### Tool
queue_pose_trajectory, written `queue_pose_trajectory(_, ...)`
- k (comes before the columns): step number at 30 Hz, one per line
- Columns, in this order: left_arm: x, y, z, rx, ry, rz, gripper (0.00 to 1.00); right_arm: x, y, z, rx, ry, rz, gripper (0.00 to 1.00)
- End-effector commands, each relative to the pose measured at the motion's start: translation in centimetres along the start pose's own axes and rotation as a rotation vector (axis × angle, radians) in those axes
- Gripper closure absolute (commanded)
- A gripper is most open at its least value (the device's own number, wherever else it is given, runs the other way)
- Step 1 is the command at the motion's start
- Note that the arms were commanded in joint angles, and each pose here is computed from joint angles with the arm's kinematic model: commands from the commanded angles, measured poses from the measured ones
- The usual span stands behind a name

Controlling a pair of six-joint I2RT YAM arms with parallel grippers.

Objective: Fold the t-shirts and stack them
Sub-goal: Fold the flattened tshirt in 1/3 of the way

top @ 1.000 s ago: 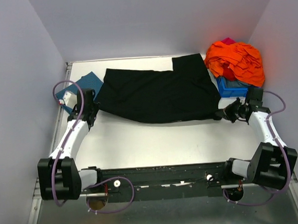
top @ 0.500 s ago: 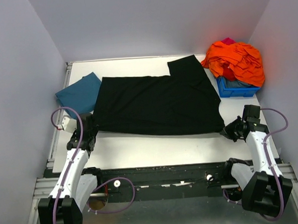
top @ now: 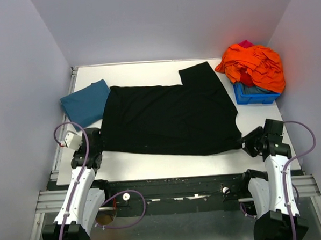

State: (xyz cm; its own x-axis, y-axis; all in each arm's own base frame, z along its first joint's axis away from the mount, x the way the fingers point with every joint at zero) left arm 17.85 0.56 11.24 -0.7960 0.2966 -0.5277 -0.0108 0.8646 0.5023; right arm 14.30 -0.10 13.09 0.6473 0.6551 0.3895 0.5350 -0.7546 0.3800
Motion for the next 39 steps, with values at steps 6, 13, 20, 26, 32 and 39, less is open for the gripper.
queue_pose_trajectory(6,-8.4,4.0,-3.5,-0.076,-0.358,0.111,0.16,4.7,5.5,-2.9,-0.172,0.186,-0.198,0.49)
queue_pose_trajectory(13,-13.5,0.7,-2.0,0.103,-0.614,0.169,0.20,8.9,5.7,-1.5,-0.139,0.319,-0.362,0.52)
queue_pose_trajectory(20,-15.9,-3.2,-1.7,0.233,-0.641,0.379,0.30,13.1,4.8,2.9,-0.035,0.224,-0.569,0.58)
queue_pose_trajectory(26,-17.7,-8.8,-3.9,0.387,-0.810,0.474,0.34,13.9,6.0,6.5,-0.047,0.088,-0.593,0.59)
queue_pose_trajectory(32,-19.3,-16.2,-5.0,0.515,-0.842,0.549,0.38,15.3,7.6,8.5,-0.090,0.049,-0.596,0.60)
queue_pose_trajectory(39,-20.5,-22.7,-6.1,0.615,-0.848,0.600,0.39,16.6,8.1,11.9,-0.024,0.014,-0.614,0.65)
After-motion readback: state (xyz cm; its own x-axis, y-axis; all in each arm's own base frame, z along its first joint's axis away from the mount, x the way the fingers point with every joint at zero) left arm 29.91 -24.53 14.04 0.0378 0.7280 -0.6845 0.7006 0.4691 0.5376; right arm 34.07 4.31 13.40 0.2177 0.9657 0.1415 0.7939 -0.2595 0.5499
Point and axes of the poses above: each gripper's point midway between its finger pads, its own z axis out along the fingers, its own x axis along the line the jaws close on, y = z × x, the point moved 7 cm from there along -z, back along the fingers, and after that the axes turned 10 degrees about -z, right-handed, at the moved point
